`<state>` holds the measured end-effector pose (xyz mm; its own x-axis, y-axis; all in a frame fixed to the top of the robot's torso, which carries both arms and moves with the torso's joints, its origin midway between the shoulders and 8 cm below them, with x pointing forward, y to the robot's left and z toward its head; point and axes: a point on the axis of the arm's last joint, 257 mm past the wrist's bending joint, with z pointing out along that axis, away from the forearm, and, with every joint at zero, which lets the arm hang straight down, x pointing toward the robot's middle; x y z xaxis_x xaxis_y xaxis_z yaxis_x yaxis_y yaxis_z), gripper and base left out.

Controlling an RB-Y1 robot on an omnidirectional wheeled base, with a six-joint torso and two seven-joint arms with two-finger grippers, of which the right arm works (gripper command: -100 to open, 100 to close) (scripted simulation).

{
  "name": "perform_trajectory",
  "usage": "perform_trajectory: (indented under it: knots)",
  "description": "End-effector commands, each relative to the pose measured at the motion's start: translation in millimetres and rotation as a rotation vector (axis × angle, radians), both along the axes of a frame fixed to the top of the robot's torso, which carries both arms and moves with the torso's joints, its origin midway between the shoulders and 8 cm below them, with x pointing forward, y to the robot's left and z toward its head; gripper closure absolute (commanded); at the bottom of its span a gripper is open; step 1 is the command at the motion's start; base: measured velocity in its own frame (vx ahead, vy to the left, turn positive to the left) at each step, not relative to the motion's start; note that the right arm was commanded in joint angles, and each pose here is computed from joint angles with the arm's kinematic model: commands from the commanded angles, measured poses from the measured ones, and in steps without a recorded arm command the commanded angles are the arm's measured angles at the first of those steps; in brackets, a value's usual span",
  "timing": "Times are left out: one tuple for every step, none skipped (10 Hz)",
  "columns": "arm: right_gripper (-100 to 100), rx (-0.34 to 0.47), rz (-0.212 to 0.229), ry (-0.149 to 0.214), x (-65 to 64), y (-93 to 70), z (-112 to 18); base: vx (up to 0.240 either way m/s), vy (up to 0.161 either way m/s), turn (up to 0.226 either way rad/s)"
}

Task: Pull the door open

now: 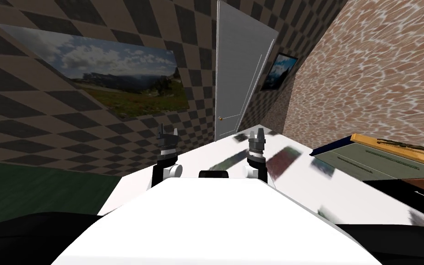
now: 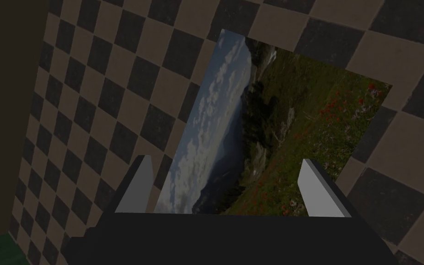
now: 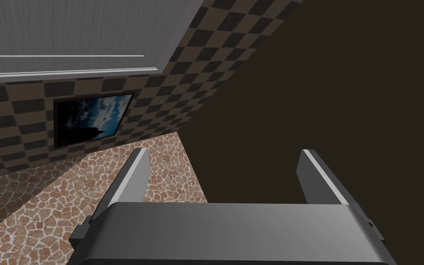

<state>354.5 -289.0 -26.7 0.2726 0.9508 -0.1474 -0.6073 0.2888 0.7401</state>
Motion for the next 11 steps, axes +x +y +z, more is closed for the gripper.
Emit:
perform_trajectory:
  knots:
    - [-100, -0.017, -0.016, 0.020, 4.5, -2.9, -9.0, 0.056, -0.026, 0.154]
    - [-100, -0.027, -0.026, 0.033, 6.7, -4.9, -15.1, 0.048, -0.024, 0.140]
    - [-100, -0.039, -0.038, 0.048, 9.1, -7.3, -22.1, 0.062, -0.032, 0.203]
    - [-100, -0.051, -0.050, 0.063, 11.4, -9.9, -29.2, 0.067, -0.046, 0.196]
    - [-100, -0.063, -0.062, 0.078, 13.6, -12.5, -36.3, 0.058, -0.048, 0.164]
    - [-100, -0.075, -0.074, 0.092, 15.7, -15.2, -43.3, 0.056, -0.035, 0.169]
    - [-100, -0.089, -0.087, 0.109, 17.9, -18.3, -51.0, 0.064, -0.032, 0.193]
    - [-100, -0.103, -0.102, 0.126, 20.0, -21.8, -59.1, 0.070, -0.055, 0.194]
    - [-100, -0.117, -0.117, 0.143, 22.0, -25.3, -67.2, 0.068, -0.054, 0.185]
    - [-100, -0.132, -0.131, 0.160, 23.8, -29.0, -75.3, 0.066, -0.057, 0.193]
    - [-100, -0.147, -0.146, 0.178, 25.5, -32.9, -83.3, 0.071, -0.065, 0.211]
